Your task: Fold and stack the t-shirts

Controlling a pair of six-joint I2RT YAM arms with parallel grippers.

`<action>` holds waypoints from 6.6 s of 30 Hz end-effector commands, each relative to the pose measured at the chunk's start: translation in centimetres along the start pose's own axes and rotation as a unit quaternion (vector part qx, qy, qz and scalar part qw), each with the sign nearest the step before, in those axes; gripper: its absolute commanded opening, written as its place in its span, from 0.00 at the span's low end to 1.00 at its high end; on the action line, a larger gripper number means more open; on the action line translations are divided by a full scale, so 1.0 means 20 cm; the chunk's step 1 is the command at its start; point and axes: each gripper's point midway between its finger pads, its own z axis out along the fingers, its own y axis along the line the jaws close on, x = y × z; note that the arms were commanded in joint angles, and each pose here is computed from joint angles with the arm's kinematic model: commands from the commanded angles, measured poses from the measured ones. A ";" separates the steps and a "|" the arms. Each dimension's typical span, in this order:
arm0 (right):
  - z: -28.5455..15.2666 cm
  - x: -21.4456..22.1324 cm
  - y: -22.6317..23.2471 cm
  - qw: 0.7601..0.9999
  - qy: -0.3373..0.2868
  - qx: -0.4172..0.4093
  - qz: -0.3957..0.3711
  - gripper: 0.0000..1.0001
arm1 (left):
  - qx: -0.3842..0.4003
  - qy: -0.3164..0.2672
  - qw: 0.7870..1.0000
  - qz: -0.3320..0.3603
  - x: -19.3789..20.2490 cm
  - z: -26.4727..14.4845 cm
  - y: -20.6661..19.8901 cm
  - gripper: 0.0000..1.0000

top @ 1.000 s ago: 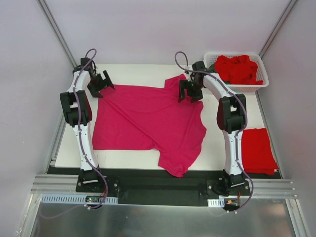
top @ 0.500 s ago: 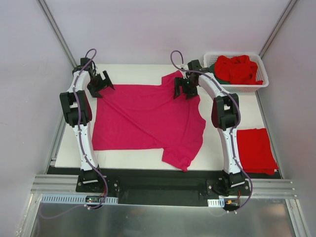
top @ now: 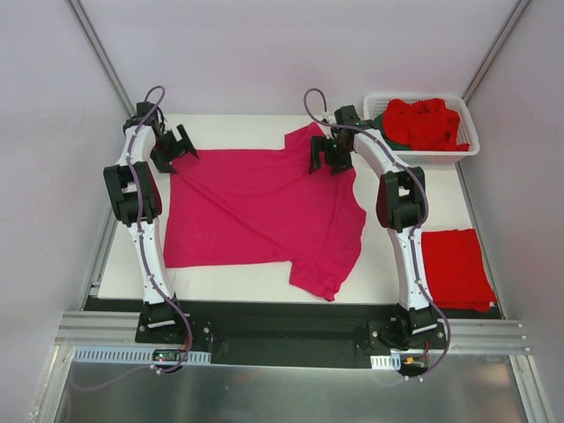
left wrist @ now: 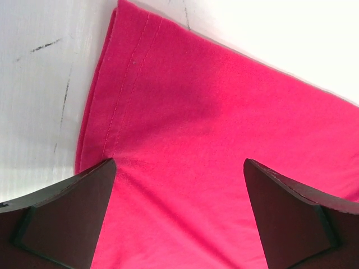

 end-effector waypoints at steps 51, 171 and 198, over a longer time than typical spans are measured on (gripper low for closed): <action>-0.47 0.57 0.33 0.995 -0.042 0.076 -0.050 0.95 | 0.013 0.043 0.994 0.101 1.00 -0.58 -0.44 0.99; 0.11 -0.75 0.21 0.943 -0.274 -0.146 0.124 0.96 | 0.042 -0.010 0.985 0.169 0.91 -0.66 -0.58 0.99; -0.60 0.21 0.28 0.950 -0.089 0.179 -0.241 0.96 | -0.027 -0.024 0.982 0.187 0.90 -0.64 -0.44 0.99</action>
